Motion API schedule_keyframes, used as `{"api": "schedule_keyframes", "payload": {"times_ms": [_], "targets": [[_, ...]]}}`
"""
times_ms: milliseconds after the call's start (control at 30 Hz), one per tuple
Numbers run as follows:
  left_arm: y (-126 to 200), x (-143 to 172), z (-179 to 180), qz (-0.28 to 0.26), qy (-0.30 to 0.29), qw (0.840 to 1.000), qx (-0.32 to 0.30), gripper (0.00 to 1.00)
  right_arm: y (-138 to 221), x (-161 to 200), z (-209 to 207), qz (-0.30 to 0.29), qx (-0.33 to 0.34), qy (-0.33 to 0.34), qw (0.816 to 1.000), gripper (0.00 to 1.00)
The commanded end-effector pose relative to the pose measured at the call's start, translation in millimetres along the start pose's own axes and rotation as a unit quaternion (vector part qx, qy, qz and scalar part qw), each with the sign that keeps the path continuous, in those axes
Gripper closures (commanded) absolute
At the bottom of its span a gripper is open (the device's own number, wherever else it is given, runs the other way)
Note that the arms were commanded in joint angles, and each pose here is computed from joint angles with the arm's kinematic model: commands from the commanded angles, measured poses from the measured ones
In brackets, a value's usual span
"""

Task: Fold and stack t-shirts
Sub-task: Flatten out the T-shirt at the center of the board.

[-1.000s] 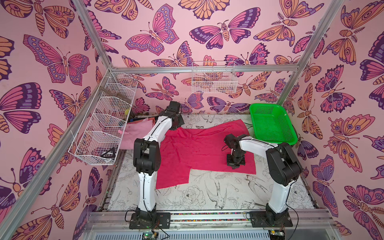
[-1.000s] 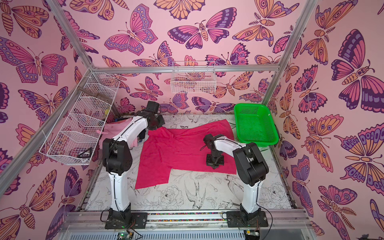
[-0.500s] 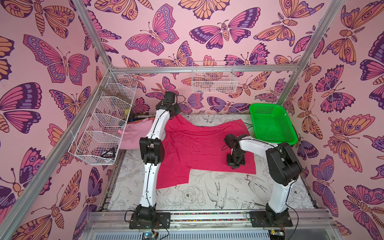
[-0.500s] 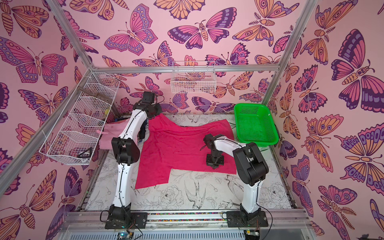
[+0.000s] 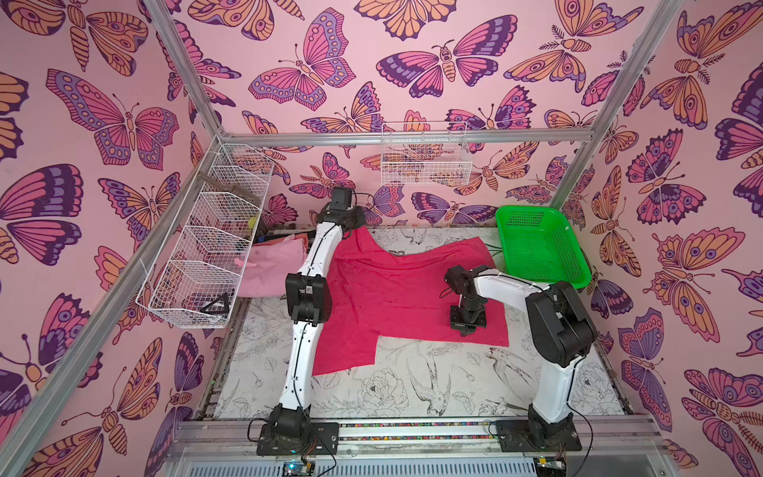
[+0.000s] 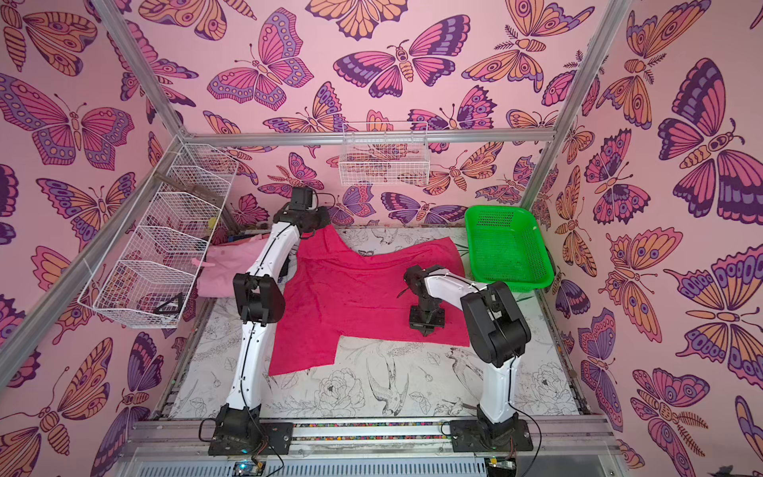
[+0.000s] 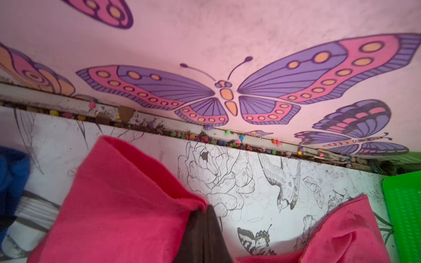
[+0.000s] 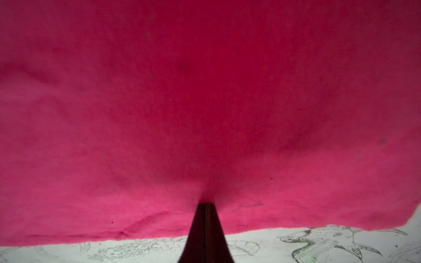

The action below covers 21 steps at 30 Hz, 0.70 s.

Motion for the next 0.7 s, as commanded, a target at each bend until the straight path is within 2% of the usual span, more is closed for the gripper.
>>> {"api": "schedule_keyframes", "payload": {"times_ms": [0,167,400,667], "targets": [[1.4,-12.6,-23.1,-0.049,-0.041,0.997,0.051,1.00,-20.0,-2.1,2.0,0.027,-0.002,0.004,1.000,1.00],[0.0,-17.2,-40.0,-0.078,-0.077,0.989,0.098,1.00,-20.5,-4.5,4.0,0.031,-0.007,0.010,0.999,1.00],[-11.7,-23.9,-47.5,-0.120,-0.076,0.977,0.157,1.00,-23.5,-5.1,4.8,0.038,-0.009,0.013,0.999,1.00],[-36.9,-28.4,-22.3,-0.145,-0.041,0.974,0.168,1.00,-21.8,-7.5,6.6,0.041,-0.013,0.014,0.999,1.00]]}}
Point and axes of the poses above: each gripper's point midway between its finger pads, its own y axis back along the fingers, its own z axis along the line the jaws close on, x = y × z, the point moved 8 cm from there along y, back along the fingers, and after that the axes turned 14 degrees about y, right-handed, at the moved point
